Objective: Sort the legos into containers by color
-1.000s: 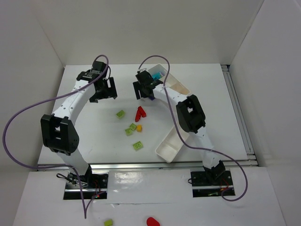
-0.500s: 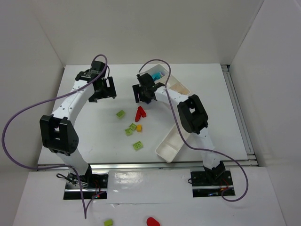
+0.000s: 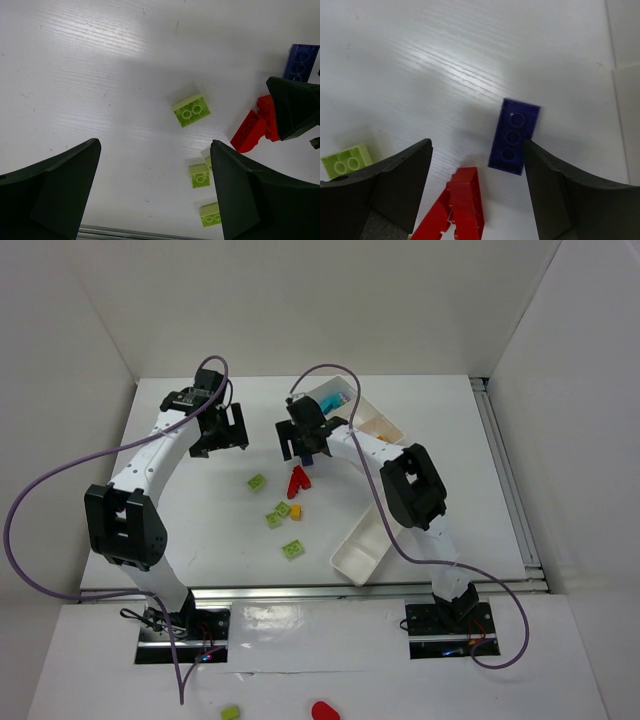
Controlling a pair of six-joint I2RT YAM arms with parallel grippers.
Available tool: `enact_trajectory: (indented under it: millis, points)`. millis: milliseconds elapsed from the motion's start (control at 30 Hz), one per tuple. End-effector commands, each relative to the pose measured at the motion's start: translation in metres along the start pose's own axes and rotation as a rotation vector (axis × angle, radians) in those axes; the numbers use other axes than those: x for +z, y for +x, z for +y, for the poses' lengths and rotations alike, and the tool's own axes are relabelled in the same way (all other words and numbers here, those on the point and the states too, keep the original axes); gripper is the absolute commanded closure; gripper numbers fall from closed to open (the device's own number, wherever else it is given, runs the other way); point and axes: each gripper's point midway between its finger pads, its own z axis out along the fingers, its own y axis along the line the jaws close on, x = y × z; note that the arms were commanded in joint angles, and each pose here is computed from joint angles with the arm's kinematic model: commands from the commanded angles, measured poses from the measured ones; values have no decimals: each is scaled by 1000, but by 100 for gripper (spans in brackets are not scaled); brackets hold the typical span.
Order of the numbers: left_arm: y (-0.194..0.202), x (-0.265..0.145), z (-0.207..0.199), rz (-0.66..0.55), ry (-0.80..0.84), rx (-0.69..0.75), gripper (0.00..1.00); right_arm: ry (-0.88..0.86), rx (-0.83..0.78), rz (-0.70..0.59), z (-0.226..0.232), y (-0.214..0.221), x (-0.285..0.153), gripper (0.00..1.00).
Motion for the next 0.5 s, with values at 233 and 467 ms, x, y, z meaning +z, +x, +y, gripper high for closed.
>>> enact_trajectory:
  millis: [233, 467]
  points:
    - [-11, -13, -3, -40, 39, 22, 0, 98, 28, 63, -13, 10, 11, 25]
    - [-8, -11, -2, -32, 35, 24, 0, 93, 51, 101, -17, 25, 24, 38]
